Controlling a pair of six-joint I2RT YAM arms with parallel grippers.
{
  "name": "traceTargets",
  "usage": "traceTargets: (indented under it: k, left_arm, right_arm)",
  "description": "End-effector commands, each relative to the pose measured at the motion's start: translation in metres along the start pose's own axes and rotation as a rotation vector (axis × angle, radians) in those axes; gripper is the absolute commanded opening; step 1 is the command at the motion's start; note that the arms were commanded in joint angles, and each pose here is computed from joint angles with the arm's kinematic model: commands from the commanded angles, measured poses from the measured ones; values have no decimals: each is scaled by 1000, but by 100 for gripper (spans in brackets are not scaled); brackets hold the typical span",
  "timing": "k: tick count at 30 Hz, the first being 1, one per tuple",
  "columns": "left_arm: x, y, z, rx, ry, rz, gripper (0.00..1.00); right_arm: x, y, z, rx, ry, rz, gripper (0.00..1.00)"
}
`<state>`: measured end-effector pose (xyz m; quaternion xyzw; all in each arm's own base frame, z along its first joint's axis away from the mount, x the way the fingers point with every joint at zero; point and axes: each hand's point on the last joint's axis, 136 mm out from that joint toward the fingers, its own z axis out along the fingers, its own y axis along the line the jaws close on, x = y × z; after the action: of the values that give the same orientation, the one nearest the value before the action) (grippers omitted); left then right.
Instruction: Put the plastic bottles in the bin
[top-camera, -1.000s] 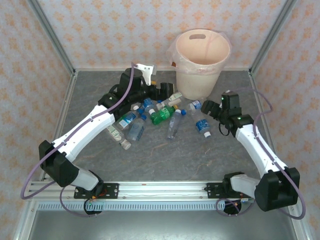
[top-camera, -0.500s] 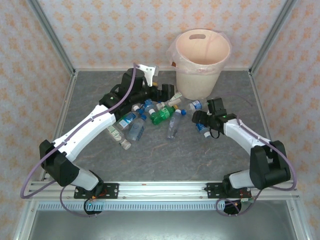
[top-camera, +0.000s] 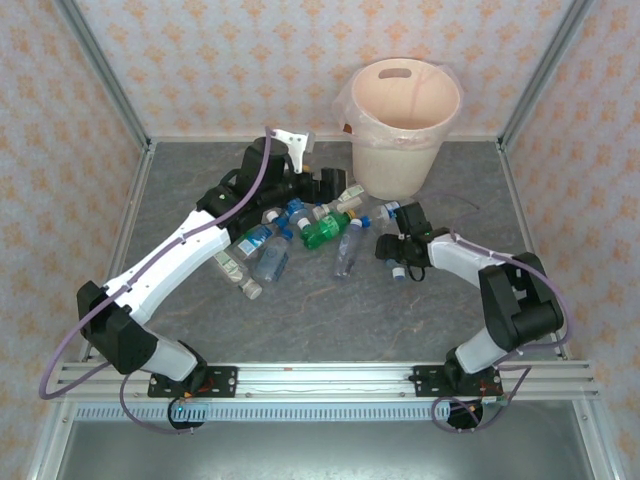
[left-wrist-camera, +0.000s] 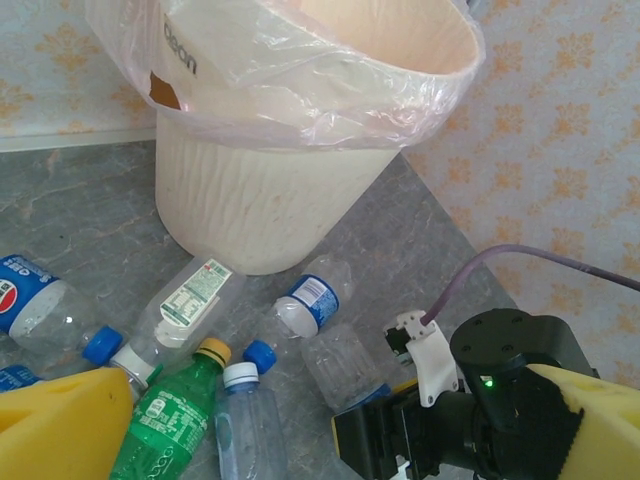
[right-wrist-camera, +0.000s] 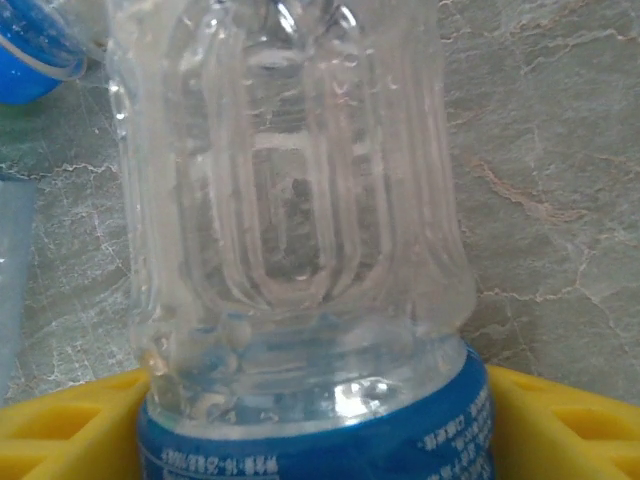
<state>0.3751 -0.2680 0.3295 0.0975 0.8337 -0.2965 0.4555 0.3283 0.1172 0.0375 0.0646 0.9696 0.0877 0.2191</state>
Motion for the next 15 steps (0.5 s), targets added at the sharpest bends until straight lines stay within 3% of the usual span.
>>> traceTargets:
  k: [1,6,15]
  left_arm:
    - [-10,-3,-9,-16,-9,18,99]
    - [-17,1,-11,-58,-12,19,99]
    - [-42,13,-18,-167,-80,-1,99]
  right_arm:
    - [-8,-6,-1,40,-41,-5,70]
    - [-11,-1,-11,13,-66,-3,58]
    - [-25,6,-58,-51,-172,56,57]
